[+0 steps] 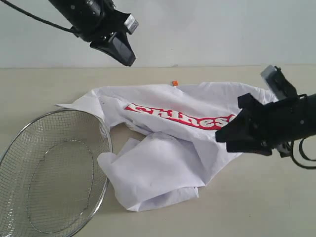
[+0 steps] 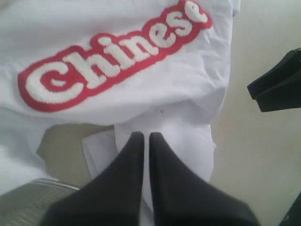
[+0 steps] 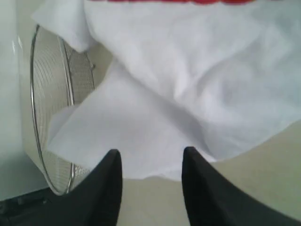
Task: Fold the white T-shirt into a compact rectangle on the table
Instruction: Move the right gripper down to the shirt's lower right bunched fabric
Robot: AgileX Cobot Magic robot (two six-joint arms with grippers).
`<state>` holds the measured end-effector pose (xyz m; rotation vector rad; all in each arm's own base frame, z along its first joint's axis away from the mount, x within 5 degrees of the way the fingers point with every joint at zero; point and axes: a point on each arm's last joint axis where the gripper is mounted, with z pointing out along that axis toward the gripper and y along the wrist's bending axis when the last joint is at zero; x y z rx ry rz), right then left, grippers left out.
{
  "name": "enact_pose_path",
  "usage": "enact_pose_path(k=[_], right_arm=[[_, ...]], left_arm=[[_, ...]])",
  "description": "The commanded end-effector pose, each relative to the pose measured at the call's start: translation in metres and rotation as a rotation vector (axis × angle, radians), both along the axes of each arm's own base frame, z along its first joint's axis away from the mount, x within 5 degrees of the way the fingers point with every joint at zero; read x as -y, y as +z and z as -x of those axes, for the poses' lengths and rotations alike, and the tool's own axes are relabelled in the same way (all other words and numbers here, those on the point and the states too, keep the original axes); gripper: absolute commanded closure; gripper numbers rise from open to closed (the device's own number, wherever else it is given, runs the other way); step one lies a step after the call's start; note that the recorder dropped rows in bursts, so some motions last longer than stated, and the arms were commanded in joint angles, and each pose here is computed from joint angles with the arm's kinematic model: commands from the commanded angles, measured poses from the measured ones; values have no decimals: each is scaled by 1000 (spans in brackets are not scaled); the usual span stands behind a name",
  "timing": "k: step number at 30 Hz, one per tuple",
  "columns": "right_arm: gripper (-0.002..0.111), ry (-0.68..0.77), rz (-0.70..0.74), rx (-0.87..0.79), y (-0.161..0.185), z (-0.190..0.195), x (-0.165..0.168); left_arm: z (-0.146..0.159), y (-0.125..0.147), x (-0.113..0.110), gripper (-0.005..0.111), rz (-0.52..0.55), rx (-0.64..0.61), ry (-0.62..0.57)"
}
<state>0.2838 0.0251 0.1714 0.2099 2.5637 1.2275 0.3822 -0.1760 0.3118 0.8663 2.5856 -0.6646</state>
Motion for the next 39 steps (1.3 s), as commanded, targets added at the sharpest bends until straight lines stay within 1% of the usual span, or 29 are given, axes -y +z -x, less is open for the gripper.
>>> enact_pose_path(k=[1, 6, 8, 12, 15, 18, 26, 32, 39], right_arm=[[72, 36, 57, -32, -12, 26, -12], [72, 25, 49, -83, -25, 47, -17], [72, 33, 76, -90, -29, 51, -21], [72, 65, 119, -55, -32, 51, -42], [72, 87, 186, -22, -35, 51, -57], [72, 81, 260, 4, -38, 51, -62], [72, 61, 239, 36, -39, 46, -64], [72, 74, 168, 29, -50, 43, -69], [72, 90, 189, 25, -59, 42, -69]], left_arm=[[23, -5, -9, 102, -36, -42, -11], [43, -5, -16, 102, -52, -63, -15], [48, -1, -18, 102, -51, -58, -15], [55, 11, -20, 102, -34, -29, -17], [59, 19, -21, 102, -27, -9, -16], [60, 21, -22, 102, -25, -3, -16], [61, 22, -22, 102, -25, -1, -16], [61, 22, -22, 102, -25, -1, -16], [61, 22, -22, 102, -25, -1, -16]])
